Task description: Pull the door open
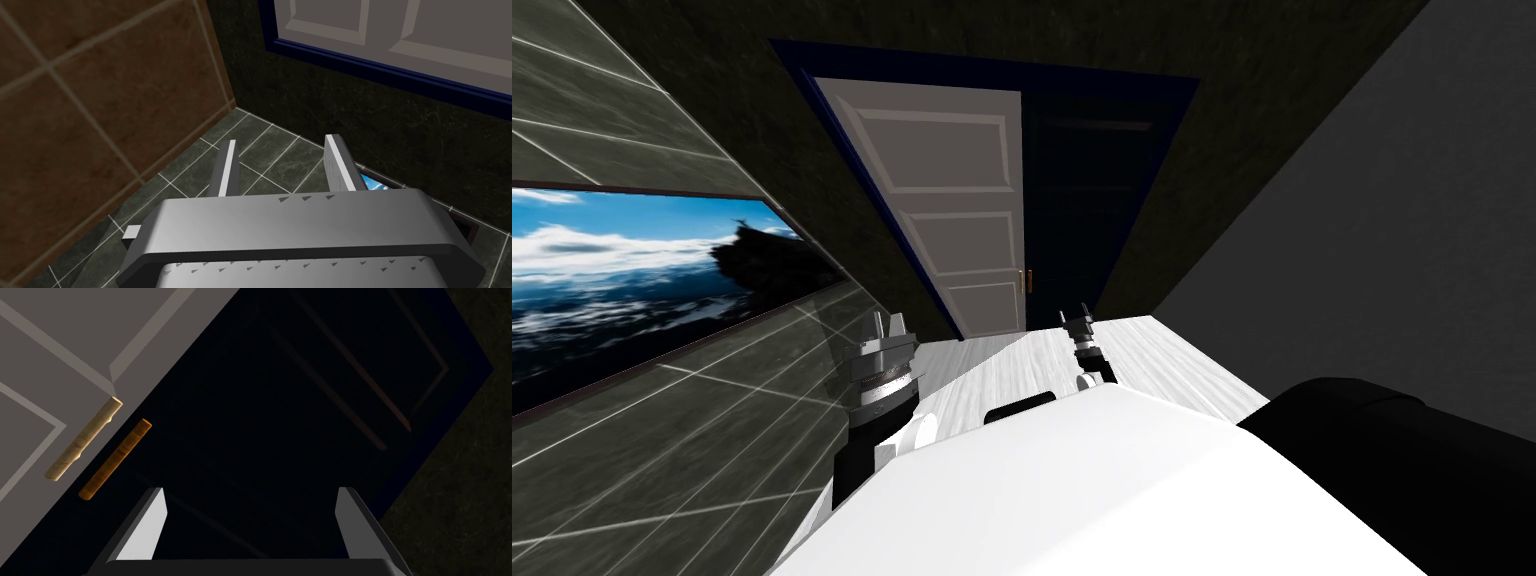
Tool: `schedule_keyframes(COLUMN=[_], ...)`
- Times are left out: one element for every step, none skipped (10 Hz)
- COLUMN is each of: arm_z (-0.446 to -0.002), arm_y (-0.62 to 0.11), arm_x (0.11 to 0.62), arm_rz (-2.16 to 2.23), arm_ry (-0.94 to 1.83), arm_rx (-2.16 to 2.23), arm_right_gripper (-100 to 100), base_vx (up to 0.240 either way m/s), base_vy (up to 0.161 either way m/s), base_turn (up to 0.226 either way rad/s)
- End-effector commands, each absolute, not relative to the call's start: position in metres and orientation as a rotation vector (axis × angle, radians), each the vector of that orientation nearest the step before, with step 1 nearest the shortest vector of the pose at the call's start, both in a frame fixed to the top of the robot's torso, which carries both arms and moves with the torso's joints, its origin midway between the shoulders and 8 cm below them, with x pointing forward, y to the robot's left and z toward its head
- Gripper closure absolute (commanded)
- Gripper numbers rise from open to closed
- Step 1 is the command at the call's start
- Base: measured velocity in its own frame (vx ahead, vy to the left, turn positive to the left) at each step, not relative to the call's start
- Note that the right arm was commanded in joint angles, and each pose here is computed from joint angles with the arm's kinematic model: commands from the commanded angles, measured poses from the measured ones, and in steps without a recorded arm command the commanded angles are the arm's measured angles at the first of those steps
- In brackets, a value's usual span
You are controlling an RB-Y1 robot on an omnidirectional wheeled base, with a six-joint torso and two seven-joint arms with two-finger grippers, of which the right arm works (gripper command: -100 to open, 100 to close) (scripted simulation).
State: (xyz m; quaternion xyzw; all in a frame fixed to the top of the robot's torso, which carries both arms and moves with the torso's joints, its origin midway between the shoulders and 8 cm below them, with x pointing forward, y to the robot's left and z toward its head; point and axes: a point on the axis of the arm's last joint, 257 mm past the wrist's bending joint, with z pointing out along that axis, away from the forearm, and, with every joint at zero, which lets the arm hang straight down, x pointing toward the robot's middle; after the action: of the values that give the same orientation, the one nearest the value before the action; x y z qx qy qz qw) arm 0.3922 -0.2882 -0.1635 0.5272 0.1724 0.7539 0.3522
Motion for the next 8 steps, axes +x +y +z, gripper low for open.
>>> schedule_keyframes(arm_z=[-0.175, -0.182, -0.190, -0.197, -0.204, -0.211, -0.219, -0.226], arm_y=[-0.292, -0.293, -0.295, -0.297, -0.299, -0.301, -0.303, -0.305], arm_x=[0.391, 0.391, 0.390, 0.390, 0.389, 0.389, 0.388, 0.387], arm_rz=[1.971, 1.982, 1.993, 2.002, 2.012, 2.020, 2.029, 2.036], arm_ry=[0.427, 0.415, 0.404, 0.391, 0.378, 0.365, 0.351, 0.336], arm_rx=[1.404, 1.428, 1.452, 1.476, 1.500, 1.524, 1.547, 1.571], arm_right_gripper=[-100, -100, -100, -100, -100, -100, -100, -100], base_vx=[0.103, 0.102, 0.096, 0.100, 0.102, 0.106, 0.111, 0.117], base_vy=[0.027, 0.021, 0.024, 0.023, 0.030, 0.022, 0.015, 0.022], base_turn=[0.044, 0.035, 0.036, 0.046, 0.050, 0.034, 0.037, 0.044])
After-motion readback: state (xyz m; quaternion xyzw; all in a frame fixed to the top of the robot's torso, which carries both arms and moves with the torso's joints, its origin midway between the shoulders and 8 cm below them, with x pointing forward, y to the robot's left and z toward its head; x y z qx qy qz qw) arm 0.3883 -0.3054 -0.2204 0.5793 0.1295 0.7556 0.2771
